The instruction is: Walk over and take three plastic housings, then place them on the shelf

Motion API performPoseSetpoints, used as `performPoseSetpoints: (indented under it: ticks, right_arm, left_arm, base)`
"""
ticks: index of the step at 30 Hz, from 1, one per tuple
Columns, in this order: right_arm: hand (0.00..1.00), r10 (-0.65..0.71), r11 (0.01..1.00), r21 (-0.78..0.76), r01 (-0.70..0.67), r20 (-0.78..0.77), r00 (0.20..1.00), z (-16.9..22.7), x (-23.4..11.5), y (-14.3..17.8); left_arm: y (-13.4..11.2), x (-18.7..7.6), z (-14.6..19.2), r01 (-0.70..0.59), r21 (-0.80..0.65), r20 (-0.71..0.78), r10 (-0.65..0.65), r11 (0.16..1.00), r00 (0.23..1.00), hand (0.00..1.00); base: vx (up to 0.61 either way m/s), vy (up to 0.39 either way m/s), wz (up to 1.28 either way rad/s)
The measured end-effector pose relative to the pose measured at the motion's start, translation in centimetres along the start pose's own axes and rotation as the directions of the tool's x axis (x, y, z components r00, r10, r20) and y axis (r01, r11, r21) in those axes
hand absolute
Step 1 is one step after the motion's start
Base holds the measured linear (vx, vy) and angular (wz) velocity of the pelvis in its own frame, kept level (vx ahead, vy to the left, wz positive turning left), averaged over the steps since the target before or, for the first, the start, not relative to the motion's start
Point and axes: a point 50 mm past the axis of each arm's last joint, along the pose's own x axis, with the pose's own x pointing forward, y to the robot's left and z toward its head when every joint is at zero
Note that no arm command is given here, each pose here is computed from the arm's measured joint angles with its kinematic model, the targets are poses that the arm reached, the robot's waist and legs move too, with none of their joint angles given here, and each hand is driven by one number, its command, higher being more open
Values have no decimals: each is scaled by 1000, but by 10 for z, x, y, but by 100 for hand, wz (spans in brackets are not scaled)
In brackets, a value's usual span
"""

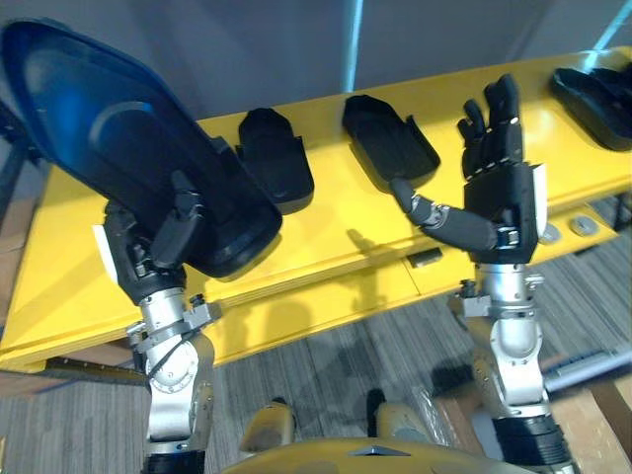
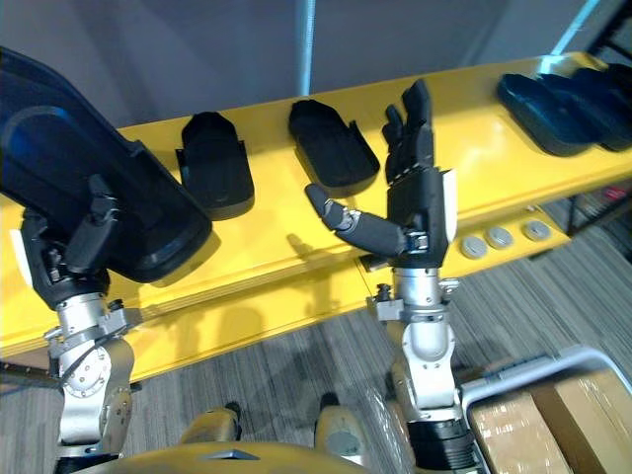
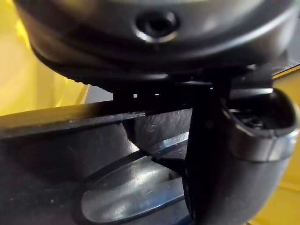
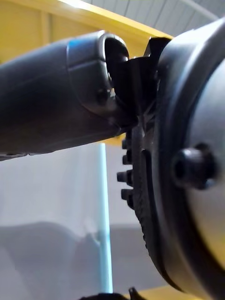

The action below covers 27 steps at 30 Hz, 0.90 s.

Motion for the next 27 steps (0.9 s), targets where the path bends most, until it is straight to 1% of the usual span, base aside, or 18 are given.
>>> performPoseSetpoints:
  ticks: [5,8,11,13,16,19,22,24,26,27]
  right_arm:
    - [100,-25,1000,-12,25,-13,1000,0,-3,-5]
    - [100,-45,999,22,46,-43,998,-5,-11,-1]
    - [100,-65,994,85,75,-104,992,-11,-24,3]
    - [100,-64,990,116,82,-147,987,-15,-31,2]
    - [100,-88,986,126,110,-167,982,-16,-36,-4]
    - [100,-104,987,106,121,-158,982,-15,-35,-10]
    - [100,-100,988,99,117,-159,982,-18,-34,-13]
    - [100,-175,963,163,214,-229,958,-34,-43,2]
    - [100,-173,958,181,222,-255,952,-40,-45,11]
    - [100,-167,952,199,231,-296,941,-47,-50,19]
  left_arm:
    - [-6,-1,-1,49,-12,-3,-49,999,999,0]
    - [-6,-3,-2,46,-18,-11,-46,999,999,0]
    - [-1,-10,-1,34,-3,-32,-34,999,999,0]
    - [2,-15,0,27,10,-42,-27,1000,999,0]
    - [-1,-16,-1,45,8,-50,-45,999,998,0]
    - [-3,-18,-6,91,44,-66,-88,995,994,0]
    - [-4,-20,-14,148,55,-103,-142,987,985,0]
    - [-1,-15,-13,232,82,-103,-223,969,969,0]
    - [0,-12,-12,252,91,-101,-243,963,965,0]
    - [0,-12,-13,274,101,-120,-262,956,958,0]
  base:
    - [47,-107,52]
    - [-36,37,18]
    - [-65,53,17]
    - [-42,105,45]
    - [-48,149,80]
    - [-30,346,40]
    - [-29,579,-11]
    - [-71,659,-21]
    - [-65,457,-32]
    - [-41,400,-37]
